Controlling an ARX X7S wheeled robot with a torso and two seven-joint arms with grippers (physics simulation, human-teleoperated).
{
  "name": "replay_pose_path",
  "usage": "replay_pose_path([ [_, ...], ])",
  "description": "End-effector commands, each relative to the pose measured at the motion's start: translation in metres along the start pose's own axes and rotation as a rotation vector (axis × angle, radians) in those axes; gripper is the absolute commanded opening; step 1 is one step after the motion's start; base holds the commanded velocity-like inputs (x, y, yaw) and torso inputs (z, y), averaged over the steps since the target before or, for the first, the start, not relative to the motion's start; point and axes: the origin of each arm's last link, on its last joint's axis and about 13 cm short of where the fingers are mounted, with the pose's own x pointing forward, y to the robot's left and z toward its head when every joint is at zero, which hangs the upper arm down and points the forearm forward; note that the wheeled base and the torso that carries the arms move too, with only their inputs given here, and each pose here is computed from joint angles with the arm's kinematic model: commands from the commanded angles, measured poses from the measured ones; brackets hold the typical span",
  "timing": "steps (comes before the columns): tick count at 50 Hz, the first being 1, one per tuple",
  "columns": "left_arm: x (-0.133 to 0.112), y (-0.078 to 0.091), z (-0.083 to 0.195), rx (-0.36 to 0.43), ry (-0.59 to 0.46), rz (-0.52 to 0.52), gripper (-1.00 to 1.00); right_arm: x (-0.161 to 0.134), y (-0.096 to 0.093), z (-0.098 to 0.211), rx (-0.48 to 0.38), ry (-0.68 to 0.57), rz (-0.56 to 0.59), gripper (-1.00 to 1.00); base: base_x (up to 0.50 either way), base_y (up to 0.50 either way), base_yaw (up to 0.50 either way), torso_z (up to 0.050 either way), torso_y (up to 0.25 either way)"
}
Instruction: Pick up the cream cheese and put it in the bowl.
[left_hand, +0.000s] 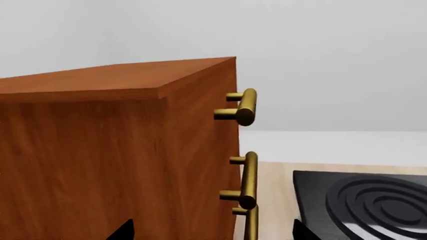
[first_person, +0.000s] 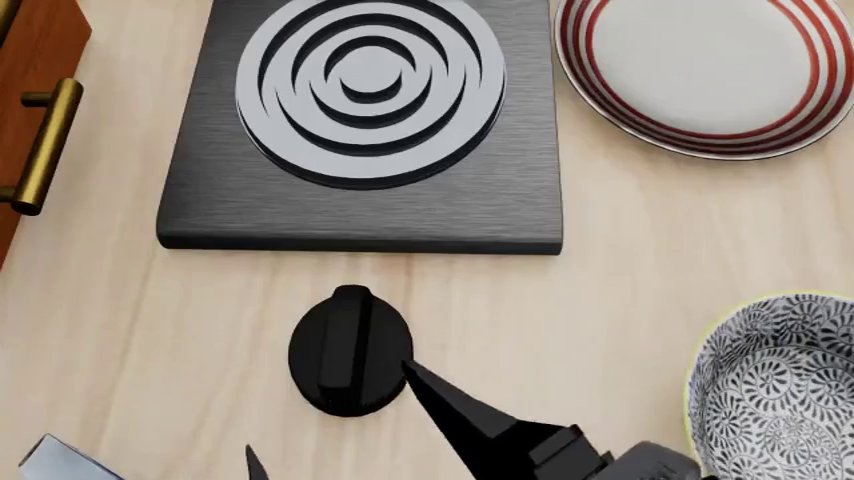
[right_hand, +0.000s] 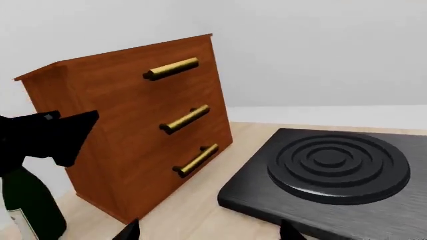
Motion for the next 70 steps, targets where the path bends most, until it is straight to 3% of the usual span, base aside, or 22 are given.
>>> replay_pose_path([
  [1,0.0,0.001,0.001,0.006,0.005,0.001,1.0,-0.001,0.006,-0.003,0.037,0.036,0.096,1.0,0.0,0.0,0.0,0.0,0.0],
  [17,-0.001,-0.001,0.008,0.021,-0.015,-0.017,1.0,-0.004,0.012,-0.007,0.099,0.144,0.297,1.0,0.0,0.0,0.0,0.0,0.0],
  [28,0.0,-0.002,0.007,0.025,-0.014,-0.025,1.0,-0.006,0.018,-0.015,0.051,0.199,0.346,1.0,0.0,0.0,0.0,0.0,0.0],
  [50,-0.001,0.0,0.003,0.019,-0.003,-0.012,1.0,-0.005,0.017,-0.035,-0.112,0.363,0.284,1.0,0.0,0.0,0.0,0.0,0.0],
  [70,0.0,0.0,-0.001,0.013,0.002,-0.013,1.0,0.022,0.001,-0.059,-0.106,0.48,0.234,1.0,0.0,0.0,0.0,0.0,0.0],
])
